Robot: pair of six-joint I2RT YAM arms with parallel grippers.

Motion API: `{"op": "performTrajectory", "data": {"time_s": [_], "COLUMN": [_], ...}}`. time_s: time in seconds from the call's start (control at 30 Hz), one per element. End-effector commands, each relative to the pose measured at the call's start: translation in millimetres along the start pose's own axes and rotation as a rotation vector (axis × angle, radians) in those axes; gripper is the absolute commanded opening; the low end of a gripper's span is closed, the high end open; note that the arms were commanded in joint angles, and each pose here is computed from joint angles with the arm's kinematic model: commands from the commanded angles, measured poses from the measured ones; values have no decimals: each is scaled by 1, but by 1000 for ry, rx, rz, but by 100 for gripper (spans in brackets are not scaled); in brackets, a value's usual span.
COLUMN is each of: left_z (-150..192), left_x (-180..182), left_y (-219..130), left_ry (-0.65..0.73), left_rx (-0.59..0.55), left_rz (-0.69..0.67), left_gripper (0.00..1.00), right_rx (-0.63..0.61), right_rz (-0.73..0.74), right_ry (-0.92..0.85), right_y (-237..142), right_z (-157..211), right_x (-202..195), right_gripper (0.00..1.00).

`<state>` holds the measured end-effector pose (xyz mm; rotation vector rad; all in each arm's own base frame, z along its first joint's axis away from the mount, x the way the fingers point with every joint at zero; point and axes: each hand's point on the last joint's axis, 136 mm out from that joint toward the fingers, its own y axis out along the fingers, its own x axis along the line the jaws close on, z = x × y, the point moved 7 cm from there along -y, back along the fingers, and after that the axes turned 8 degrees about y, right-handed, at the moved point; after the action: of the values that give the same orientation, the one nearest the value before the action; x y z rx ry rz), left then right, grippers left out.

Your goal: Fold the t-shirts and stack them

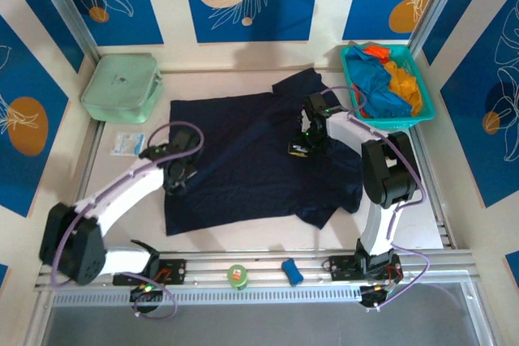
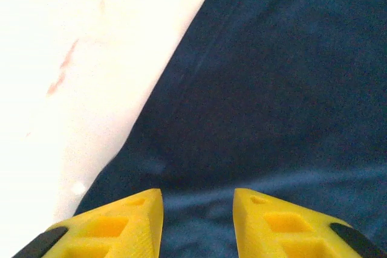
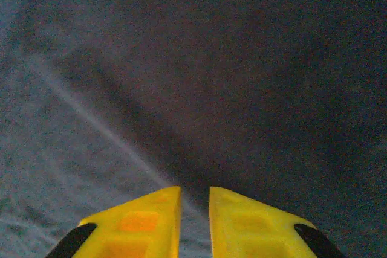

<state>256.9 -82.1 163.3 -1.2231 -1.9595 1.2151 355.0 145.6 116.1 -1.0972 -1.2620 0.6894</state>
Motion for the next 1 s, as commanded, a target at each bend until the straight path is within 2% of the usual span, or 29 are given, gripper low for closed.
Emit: {"op": "performTrajectory", "data": {"time_s": [0.0,0.2,0.5,0.73,0.97], "left_z": [-42,-76,-108,-143,-178], "left_x": [-45,-93,-105,-107,-111], "left_y": [20,83,151,175,181], "left_ry": [121,163,180,211,212], "left_rx": [-28,37,139,168,125], "left_rz": [147,146,36,-11,4], "left_gripper": [33,26,23,22,23], "right_rx": [15,57,121,167,149], "right_rz": [-20,16,41,59,55], "right_ry": [71,127,181,167,161], "right_y": [3,20,43,56,58], "right_z": [-8,0,17,46,31], "right_x": [-5,-19,-16,2,20], "right_gripper": [12,2,0,0,0]}}
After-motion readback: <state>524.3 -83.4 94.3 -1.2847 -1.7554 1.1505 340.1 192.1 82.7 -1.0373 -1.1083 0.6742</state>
